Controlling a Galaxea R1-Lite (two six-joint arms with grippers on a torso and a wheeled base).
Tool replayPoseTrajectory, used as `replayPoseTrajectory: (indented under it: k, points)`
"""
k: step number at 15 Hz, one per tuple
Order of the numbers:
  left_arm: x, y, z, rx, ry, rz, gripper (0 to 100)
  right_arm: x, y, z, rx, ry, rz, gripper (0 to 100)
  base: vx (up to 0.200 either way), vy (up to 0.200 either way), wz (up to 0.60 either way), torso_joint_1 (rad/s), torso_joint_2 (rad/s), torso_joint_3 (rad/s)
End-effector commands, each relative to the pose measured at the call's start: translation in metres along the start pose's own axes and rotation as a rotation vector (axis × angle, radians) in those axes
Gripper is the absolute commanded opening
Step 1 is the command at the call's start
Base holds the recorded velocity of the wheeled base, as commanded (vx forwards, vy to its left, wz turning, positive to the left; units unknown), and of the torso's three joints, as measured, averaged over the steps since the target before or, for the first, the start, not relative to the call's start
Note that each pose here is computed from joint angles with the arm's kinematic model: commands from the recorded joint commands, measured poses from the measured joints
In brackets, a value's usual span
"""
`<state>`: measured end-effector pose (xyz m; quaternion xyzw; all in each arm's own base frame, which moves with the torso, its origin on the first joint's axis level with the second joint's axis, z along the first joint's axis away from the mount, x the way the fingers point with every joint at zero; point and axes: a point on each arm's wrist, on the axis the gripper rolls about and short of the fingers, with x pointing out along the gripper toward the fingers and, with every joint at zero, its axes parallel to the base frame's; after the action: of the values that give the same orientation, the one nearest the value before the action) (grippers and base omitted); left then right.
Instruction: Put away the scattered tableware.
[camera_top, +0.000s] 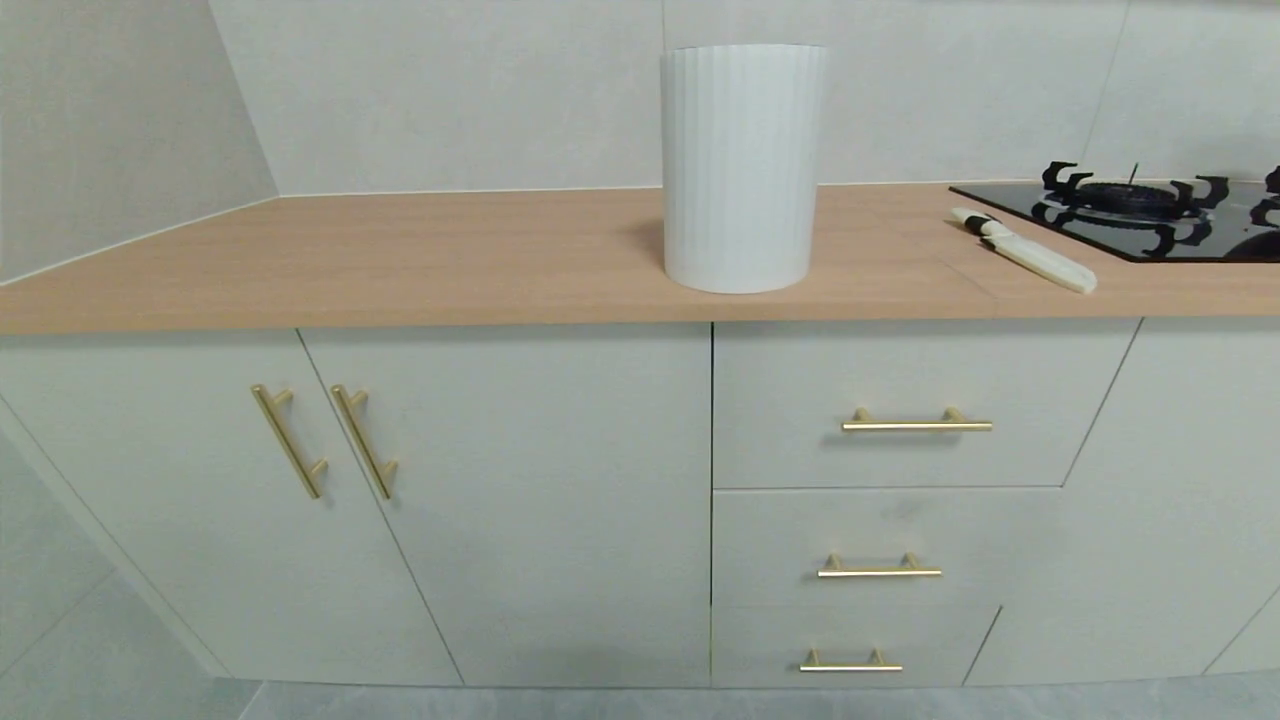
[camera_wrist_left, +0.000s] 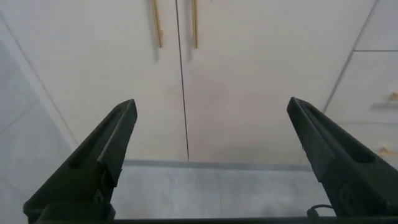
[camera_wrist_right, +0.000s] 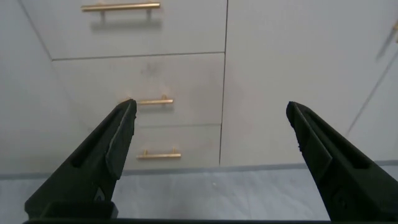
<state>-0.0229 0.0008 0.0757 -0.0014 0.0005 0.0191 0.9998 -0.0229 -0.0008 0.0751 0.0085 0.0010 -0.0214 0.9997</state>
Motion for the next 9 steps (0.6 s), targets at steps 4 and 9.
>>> replayPoseTrajectory:
  k: [4, 9]
  points:
    - [0.0001, 0.0000, 0.0000, 0.000, 0.002, 0.000, 100, 0.0001, 0.0000, -0.0001, 0.000, 0.002, 0.000, 100, 0.200, 0.000, 0.00, 0.000, 0.01, 0.005]
    - [0.0001, 0.0000, 0.0000, 0.000, 0.002, 0.000, 100, 0.0001, 0.0000, 0.0001, 0.000, 0.001, 0.000, 100, 0.200, 0.000, 0.00, 0.002, 0.01, 0.002]
